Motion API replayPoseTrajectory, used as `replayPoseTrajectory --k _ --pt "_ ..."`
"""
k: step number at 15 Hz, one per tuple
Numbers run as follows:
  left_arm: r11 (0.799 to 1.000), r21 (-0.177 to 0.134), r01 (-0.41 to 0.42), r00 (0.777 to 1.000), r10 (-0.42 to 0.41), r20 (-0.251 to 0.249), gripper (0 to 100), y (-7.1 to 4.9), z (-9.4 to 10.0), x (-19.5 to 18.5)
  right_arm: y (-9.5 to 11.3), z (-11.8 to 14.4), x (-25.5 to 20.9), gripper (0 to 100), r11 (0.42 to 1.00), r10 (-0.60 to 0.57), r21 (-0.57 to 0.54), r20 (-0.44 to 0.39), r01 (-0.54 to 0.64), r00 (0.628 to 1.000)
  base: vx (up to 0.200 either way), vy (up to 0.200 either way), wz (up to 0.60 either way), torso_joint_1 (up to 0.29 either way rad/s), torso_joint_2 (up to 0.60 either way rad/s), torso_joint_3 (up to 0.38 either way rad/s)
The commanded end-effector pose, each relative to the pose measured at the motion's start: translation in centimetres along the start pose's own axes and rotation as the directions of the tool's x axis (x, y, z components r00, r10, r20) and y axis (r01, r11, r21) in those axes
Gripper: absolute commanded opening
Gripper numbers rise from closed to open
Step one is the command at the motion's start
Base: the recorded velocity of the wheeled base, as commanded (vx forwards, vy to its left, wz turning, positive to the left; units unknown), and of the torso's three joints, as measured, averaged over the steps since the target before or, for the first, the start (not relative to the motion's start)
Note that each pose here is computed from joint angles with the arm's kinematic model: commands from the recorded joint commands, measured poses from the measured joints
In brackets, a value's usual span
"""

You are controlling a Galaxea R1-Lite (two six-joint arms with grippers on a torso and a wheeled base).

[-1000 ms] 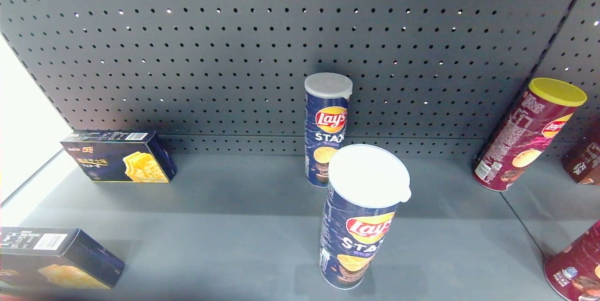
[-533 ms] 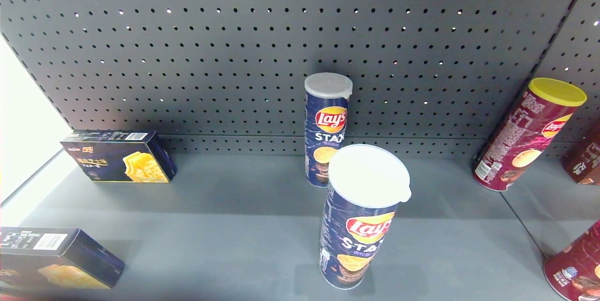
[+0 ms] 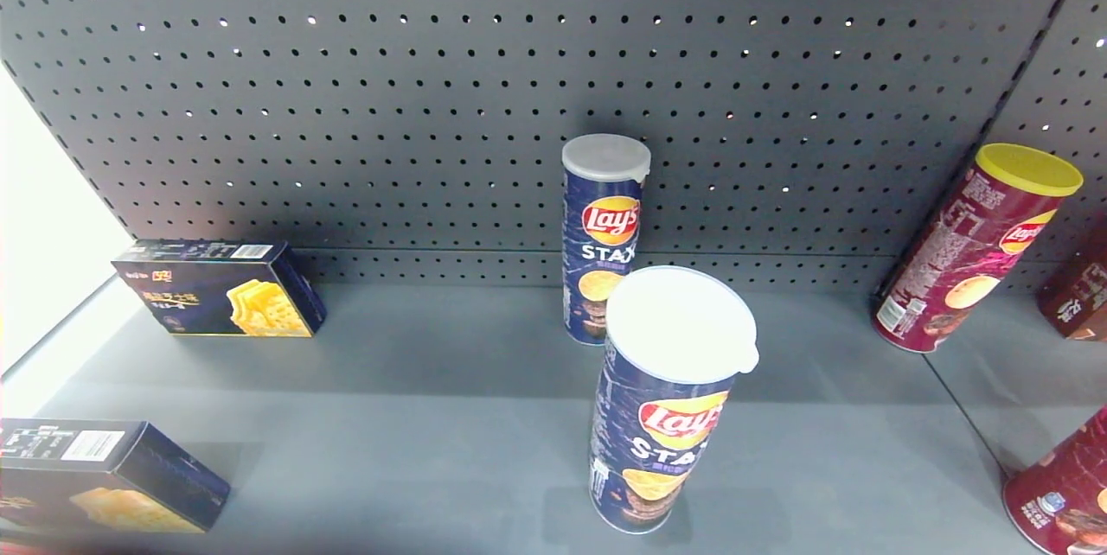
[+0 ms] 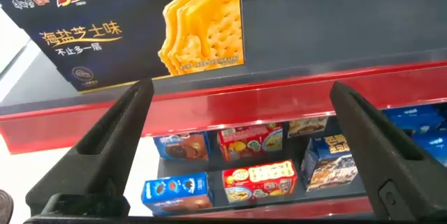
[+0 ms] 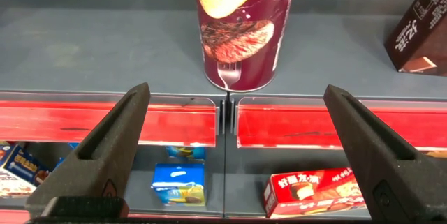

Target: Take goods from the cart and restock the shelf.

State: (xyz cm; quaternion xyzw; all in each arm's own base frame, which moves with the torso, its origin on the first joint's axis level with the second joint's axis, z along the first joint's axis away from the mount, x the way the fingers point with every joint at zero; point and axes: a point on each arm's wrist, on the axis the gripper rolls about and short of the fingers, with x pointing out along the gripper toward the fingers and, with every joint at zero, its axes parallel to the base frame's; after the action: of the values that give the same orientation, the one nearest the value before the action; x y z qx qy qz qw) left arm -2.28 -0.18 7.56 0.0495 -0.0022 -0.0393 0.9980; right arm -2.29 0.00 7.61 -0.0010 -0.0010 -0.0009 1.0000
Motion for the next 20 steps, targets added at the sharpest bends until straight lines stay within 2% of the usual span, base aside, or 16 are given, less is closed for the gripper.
replayPoseTrajectory --k 1,4,6,15,18,20 --pt "1.000 -0.003 0.000 1.000 0.000 -0.004 100 0.00 0.01 0.03 0.02 -0.02 0.00 100 1.000 0.008 -0.001 0.000 -0.008 1.000 0.000 0.000 0.00 0.000 0.00 0.000" --pt "1.000 -0.003 0.000 1.000 0.000 -0.004 100 0.00 0.01 0.03 0.02 -0.02 0.00 100 1.000 0.008 0.000 0.000 -0.008 1.000 0.000 0.000 0.00 0.000 0.00 0.000" --pt "1.000 -0.003 0.000 1.000 0.000 -0.004 100 0.00 0.01 0.03 0.02 -0.02 0.00 100 1.000 0.008 0.000 0.000 -0.008 1.000 -0.200 0.000 0.00 0.002 0.00 0.005" --pt "1.000 -0.009 0.000 1.000 0.000 -0.005 100 0.00 0.00 0.03 0.02 -0.01 0.00 100 1.000 0.008 0.000 0.001 -0.008 1.000 0.000 0.000 0.00 0.000 0.00 0.000" --pt "1.000 -0.009 0.000 1.000 0.000 -0.005 100 0.00 0.00 0.03 0.02 -0.02 0.00 100 1.000 0.008 0.000 0.000 -0.008 1.000 -0.200 0.000 0.00 0.012 0.01 0.002" --pt "1.000 -0.009 -0.002 1.000 0.002 -0.005 100 0.00 0.00 0.03 0.02 -0.01 0.00 100 1.000 0.008 0.000 0.001 -0.008 1.000 0.000 0.000 0.00 0.000 0.00 0.000"
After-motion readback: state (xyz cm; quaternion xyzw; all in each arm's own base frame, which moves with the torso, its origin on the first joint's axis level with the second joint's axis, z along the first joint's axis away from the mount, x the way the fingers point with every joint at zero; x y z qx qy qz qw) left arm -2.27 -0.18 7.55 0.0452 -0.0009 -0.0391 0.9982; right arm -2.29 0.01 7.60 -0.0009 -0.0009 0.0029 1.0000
